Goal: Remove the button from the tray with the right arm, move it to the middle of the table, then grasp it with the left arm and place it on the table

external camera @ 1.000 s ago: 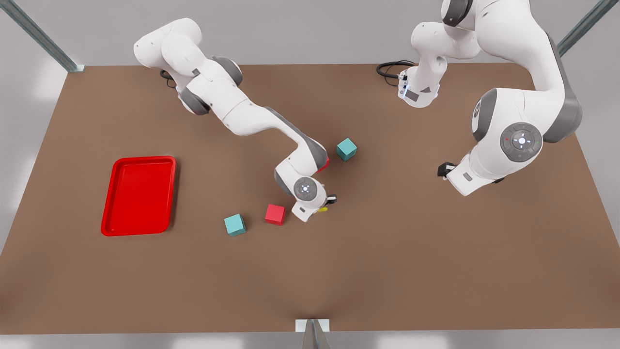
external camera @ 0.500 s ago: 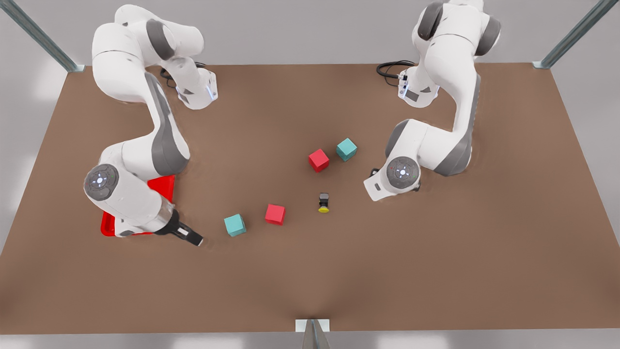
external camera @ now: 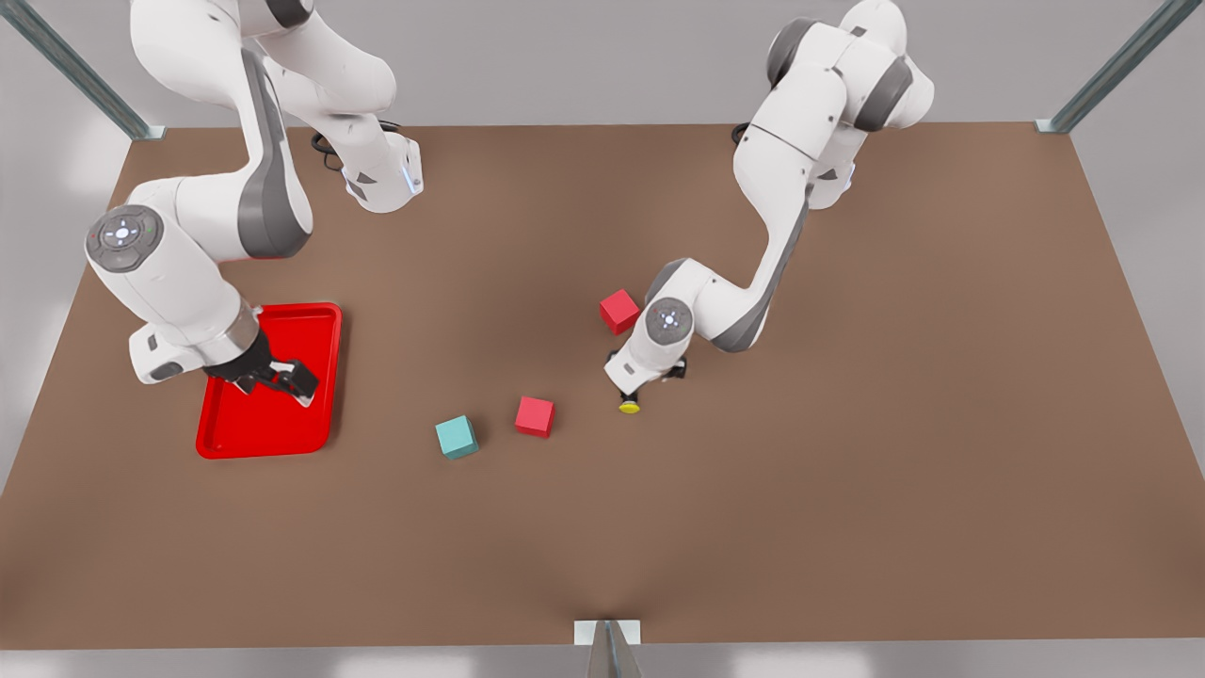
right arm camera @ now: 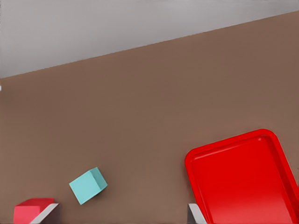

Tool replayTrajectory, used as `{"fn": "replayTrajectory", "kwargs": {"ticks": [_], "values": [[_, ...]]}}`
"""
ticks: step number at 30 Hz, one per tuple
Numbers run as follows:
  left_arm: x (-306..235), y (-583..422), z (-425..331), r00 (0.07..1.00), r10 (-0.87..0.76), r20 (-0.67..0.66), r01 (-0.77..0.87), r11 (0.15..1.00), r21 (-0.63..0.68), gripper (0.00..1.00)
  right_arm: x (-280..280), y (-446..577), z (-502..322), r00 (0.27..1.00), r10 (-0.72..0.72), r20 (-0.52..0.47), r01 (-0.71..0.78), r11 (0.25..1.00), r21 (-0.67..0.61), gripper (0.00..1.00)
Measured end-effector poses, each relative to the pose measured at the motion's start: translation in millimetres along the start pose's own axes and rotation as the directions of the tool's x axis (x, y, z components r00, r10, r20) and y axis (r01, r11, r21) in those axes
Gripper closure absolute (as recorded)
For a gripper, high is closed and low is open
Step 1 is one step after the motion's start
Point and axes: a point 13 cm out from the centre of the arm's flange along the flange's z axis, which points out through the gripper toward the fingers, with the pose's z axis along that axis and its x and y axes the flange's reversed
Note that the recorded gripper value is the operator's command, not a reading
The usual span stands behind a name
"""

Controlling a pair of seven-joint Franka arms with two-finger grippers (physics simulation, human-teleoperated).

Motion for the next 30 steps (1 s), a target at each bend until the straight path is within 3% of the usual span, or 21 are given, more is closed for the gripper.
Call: {"fn": "replayTrajectory", "kwargs": {"ticks": [22,23,26,30], "values": [[-9.4,-5.8,78.0,0.995,-0.095,0.018,0.095,0.995,-0.012,0.0,-4.8,11.8,26.5,0.981,-0.192,-0.031,0.192,0.981,-0.002,0.0],[-9.1,-6.2,78.5,0.995,-0.095,0.018,0.096,0.995,-0.012,0.04,-4.8,11.6,26.5,0.98,-0.196,-0.031,0.196,0.981,-0.002,0.0],[-9.8,-5.6,78.8,0.995,-0.098,0.019,0.099,0.995,-0.012,0.31,-4.8,11.5,26.5,0.978,-0.206,-0.031,0.206,0.978,-0.002,0.0],[-10.5,-5.1,78.6,0.995,-0.102,0.02,0.102,0.995,-0.011,0.46,-4.8,11.6,26.5,0.975,-0.218,-0.031,0.218,0.976,-0.002,0.0]]}}
